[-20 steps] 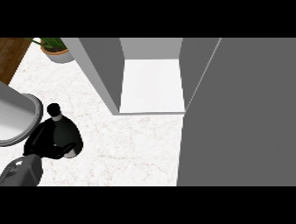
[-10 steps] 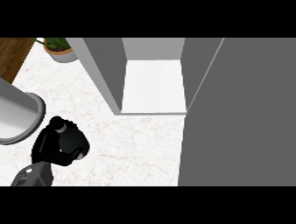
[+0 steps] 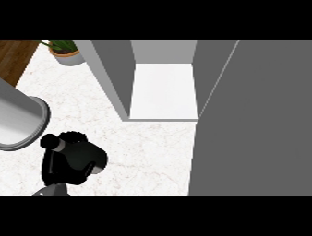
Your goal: Pick up the wine, place it into the cabinet and close the cabinet
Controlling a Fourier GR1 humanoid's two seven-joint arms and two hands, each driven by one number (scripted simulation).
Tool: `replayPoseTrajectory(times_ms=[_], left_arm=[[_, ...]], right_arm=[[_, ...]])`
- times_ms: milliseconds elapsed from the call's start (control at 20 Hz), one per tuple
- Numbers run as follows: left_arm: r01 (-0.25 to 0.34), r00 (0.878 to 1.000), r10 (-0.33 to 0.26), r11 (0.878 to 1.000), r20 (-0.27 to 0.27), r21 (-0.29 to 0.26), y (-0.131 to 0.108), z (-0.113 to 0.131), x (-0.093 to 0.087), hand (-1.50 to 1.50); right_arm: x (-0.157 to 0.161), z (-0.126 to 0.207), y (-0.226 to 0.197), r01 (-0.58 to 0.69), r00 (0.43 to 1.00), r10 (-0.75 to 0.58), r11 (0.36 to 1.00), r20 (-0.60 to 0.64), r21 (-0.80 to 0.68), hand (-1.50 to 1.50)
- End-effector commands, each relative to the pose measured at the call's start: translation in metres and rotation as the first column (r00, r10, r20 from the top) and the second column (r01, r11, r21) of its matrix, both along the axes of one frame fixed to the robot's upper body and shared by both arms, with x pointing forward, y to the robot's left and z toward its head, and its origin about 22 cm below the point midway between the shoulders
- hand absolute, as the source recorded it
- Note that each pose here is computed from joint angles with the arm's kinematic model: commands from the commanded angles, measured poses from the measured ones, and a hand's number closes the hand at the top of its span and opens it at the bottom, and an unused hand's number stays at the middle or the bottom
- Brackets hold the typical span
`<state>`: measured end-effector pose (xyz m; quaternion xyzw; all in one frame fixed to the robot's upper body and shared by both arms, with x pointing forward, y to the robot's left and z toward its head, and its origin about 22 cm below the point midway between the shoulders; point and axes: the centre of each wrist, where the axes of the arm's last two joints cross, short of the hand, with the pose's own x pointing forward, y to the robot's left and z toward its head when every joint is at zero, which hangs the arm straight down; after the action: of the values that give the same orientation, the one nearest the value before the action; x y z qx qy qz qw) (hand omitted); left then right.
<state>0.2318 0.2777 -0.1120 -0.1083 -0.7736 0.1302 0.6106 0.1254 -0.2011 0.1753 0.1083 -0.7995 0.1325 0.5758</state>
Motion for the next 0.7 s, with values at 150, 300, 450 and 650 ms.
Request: replayPoseTrajectory(times_ms=[150, 300, 450, 650], left_arm=[[0.042, 0.999, -0.041, 0.999, 0.035, -0.035, -0.046, 0.051, -0.005, 1.5], [0.053, 0.997, -0.054, 0.998, 0.046, 0.013, -0.074, 0.071, -0.007, 1.5], [0.045, 0.997, -0.046, 0.999, 0.058, 0.027, -0.09, 0.11, 0.002, 1.5], [0.056, 0.998, -0.057, 0.998, 0.033, 0.017, -0.116, 0.135, 0.015, 1.5]], right_arm=[[-0.035, 0.026, -0.01, -0.046, 0.998, 0.043, 0.996, 0.041, 0.076, -1.5], [-0.042, 0.033, -0.007, -0.066, 0.996, 0.062, 0.996, 0.058, 0.063, -1.5], [-0.034, 0.024, -0.006, -0.048, 0.998, 0.045, 0.996, 0.049, 0.077, -1.5], [-0.038, 0.031, -0.006, -0.044, 0.998, 0.04, 0.997, 0.056, 0.068, -1.5]])
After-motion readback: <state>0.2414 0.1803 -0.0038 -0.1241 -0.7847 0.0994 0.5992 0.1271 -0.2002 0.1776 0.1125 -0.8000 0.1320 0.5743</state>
